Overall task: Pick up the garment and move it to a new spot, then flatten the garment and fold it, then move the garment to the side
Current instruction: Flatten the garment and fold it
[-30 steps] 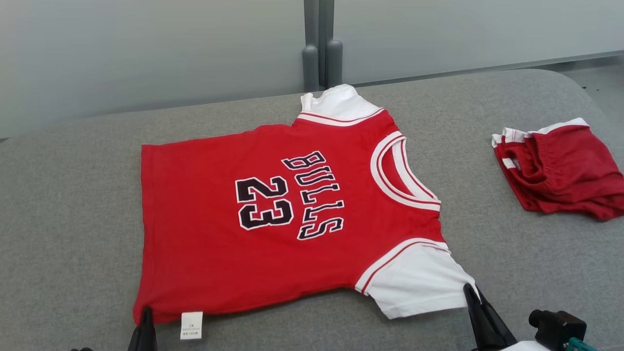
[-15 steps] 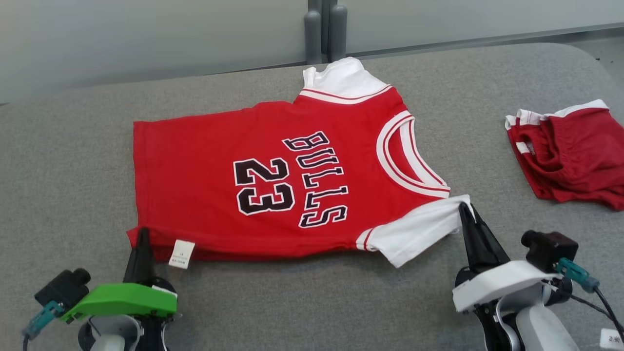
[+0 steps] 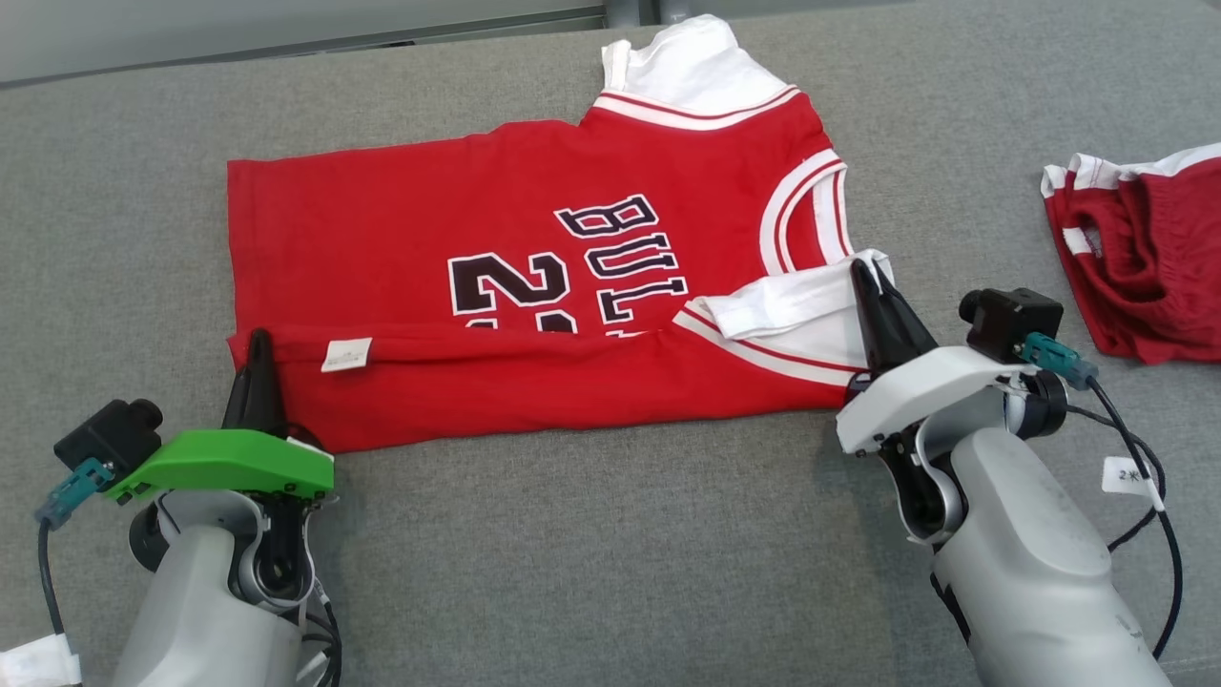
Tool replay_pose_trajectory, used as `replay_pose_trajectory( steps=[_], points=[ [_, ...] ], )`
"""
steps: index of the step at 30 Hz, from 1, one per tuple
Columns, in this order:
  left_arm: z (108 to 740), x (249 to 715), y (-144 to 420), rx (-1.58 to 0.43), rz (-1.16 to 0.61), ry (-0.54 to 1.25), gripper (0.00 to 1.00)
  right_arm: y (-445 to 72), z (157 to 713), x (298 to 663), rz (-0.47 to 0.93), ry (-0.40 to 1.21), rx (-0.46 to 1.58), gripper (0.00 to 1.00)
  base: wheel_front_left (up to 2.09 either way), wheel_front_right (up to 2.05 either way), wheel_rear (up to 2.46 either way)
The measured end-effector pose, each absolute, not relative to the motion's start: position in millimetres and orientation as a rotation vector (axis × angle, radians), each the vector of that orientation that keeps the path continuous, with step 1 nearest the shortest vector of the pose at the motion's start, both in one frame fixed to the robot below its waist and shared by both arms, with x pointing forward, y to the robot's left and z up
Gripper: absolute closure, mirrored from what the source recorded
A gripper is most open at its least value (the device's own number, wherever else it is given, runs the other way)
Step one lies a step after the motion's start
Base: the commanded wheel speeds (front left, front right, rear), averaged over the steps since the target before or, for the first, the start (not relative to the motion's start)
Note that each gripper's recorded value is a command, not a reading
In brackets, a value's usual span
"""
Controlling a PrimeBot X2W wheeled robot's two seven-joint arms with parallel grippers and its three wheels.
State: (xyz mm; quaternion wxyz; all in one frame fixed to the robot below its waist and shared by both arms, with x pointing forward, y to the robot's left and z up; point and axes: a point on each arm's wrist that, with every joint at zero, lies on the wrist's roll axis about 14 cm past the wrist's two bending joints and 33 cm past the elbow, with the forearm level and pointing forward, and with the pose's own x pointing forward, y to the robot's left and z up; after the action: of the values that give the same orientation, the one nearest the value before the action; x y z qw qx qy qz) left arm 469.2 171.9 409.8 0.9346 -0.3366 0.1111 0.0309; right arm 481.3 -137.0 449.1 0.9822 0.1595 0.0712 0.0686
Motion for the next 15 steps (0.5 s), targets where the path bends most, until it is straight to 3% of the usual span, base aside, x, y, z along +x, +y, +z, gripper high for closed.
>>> replay_pose_trajectory(
  steps=[12,13,14,15],
  points=[
    [398.6,474.6,182.1,-0.682,0.098,0.239,1.00,-122.8,432.5,508.0,0.163,0.212,0.311,1.00,0.00,0.00,0.00],
    [398.1,474.4,182.1,-0.682,0.097,0.241,1.00,-123.7,431.4,509.0,0.159,0.217,0.311,0.93,0.00,0.00,0.00],
    [398.0,474.3,181.8,-0.679,0.096,0.241,0.56,-124.2,431.1,510.1,0.156,0.220,0.311,0.53,0.00,0.00,0.00],
    [398.5,474.5,181.5,-0.678,0.093,0.240,0.03,-125.2,432.0,511.7,0.151,0.218,0.318,0.00,0.00,0.00,0.00]
  ],
)
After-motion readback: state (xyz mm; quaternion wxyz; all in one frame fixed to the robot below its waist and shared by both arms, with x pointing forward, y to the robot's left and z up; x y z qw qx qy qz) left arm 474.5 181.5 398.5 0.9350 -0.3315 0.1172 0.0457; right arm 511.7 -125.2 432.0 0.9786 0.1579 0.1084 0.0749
